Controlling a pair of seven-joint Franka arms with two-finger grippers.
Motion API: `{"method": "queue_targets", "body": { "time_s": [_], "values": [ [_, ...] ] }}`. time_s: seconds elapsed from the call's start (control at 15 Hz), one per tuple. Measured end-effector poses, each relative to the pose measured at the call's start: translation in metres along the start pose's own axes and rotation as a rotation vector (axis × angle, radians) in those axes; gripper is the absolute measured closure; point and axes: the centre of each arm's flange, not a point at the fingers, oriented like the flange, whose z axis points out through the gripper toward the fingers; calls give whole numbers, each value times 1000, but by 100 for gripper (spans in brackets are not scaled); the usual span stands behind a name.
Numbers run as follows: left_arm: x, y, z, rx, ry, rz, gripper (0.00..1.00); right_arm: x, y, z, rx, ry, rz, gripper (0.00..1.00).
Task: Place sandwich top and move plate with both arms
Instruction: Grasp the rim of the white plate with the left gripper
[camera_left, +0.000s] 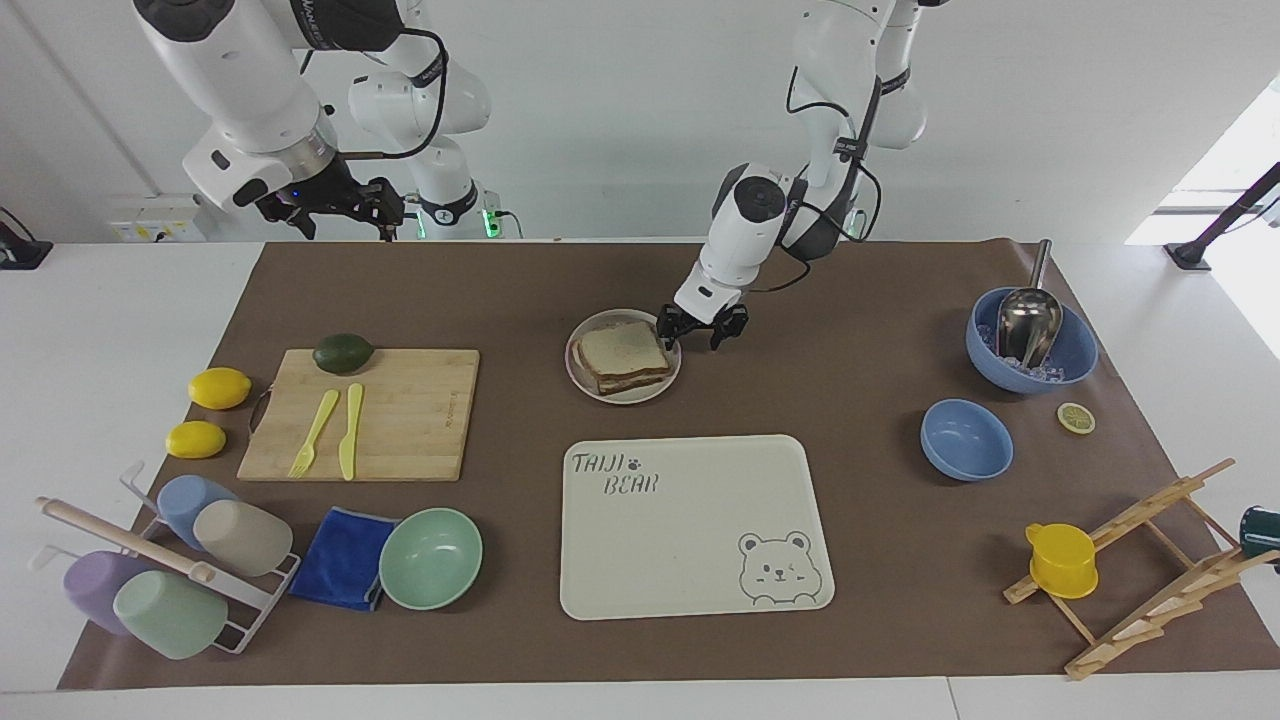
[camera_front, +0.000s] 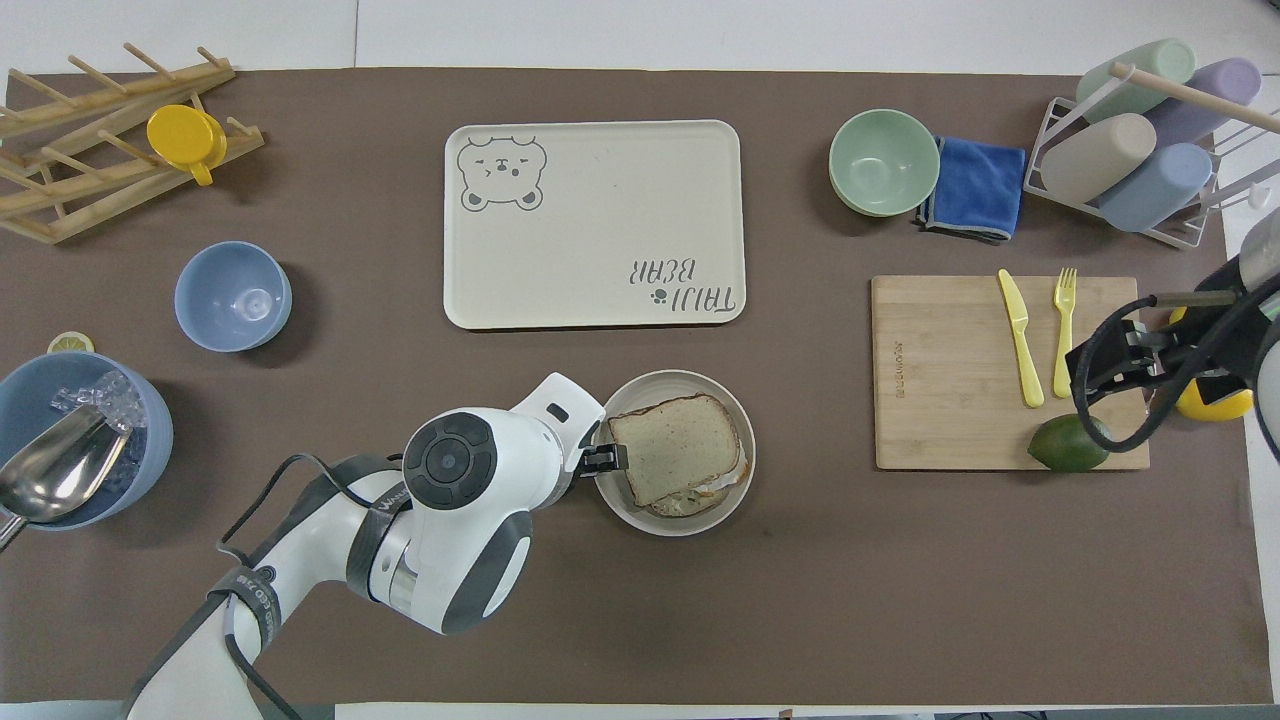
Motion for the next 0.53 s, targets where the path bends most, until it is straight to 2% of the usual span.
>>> {"method": "queue_targets", "body": {
  "time_s": [0.07,0.2,0.27,0.4,0.53],
  "values": [
    [-2,2,2,0,-2,3,22,-2,-2,-2,2,15,-3,0],
    [-3,3,2,0,-3,6,28,1,-2,-6,16,56,-4,0],
    [-3,3,2,-1,-3,5,28,2,-1,-5,18,62,-2,0],
    [-4,5,2,-3,-3,6,44,4,-1,-3,19,58,-1,0],
    [-6,8,2,-12,-2,5,48,6,2,-2,21,58,4,0]
  ]
}}
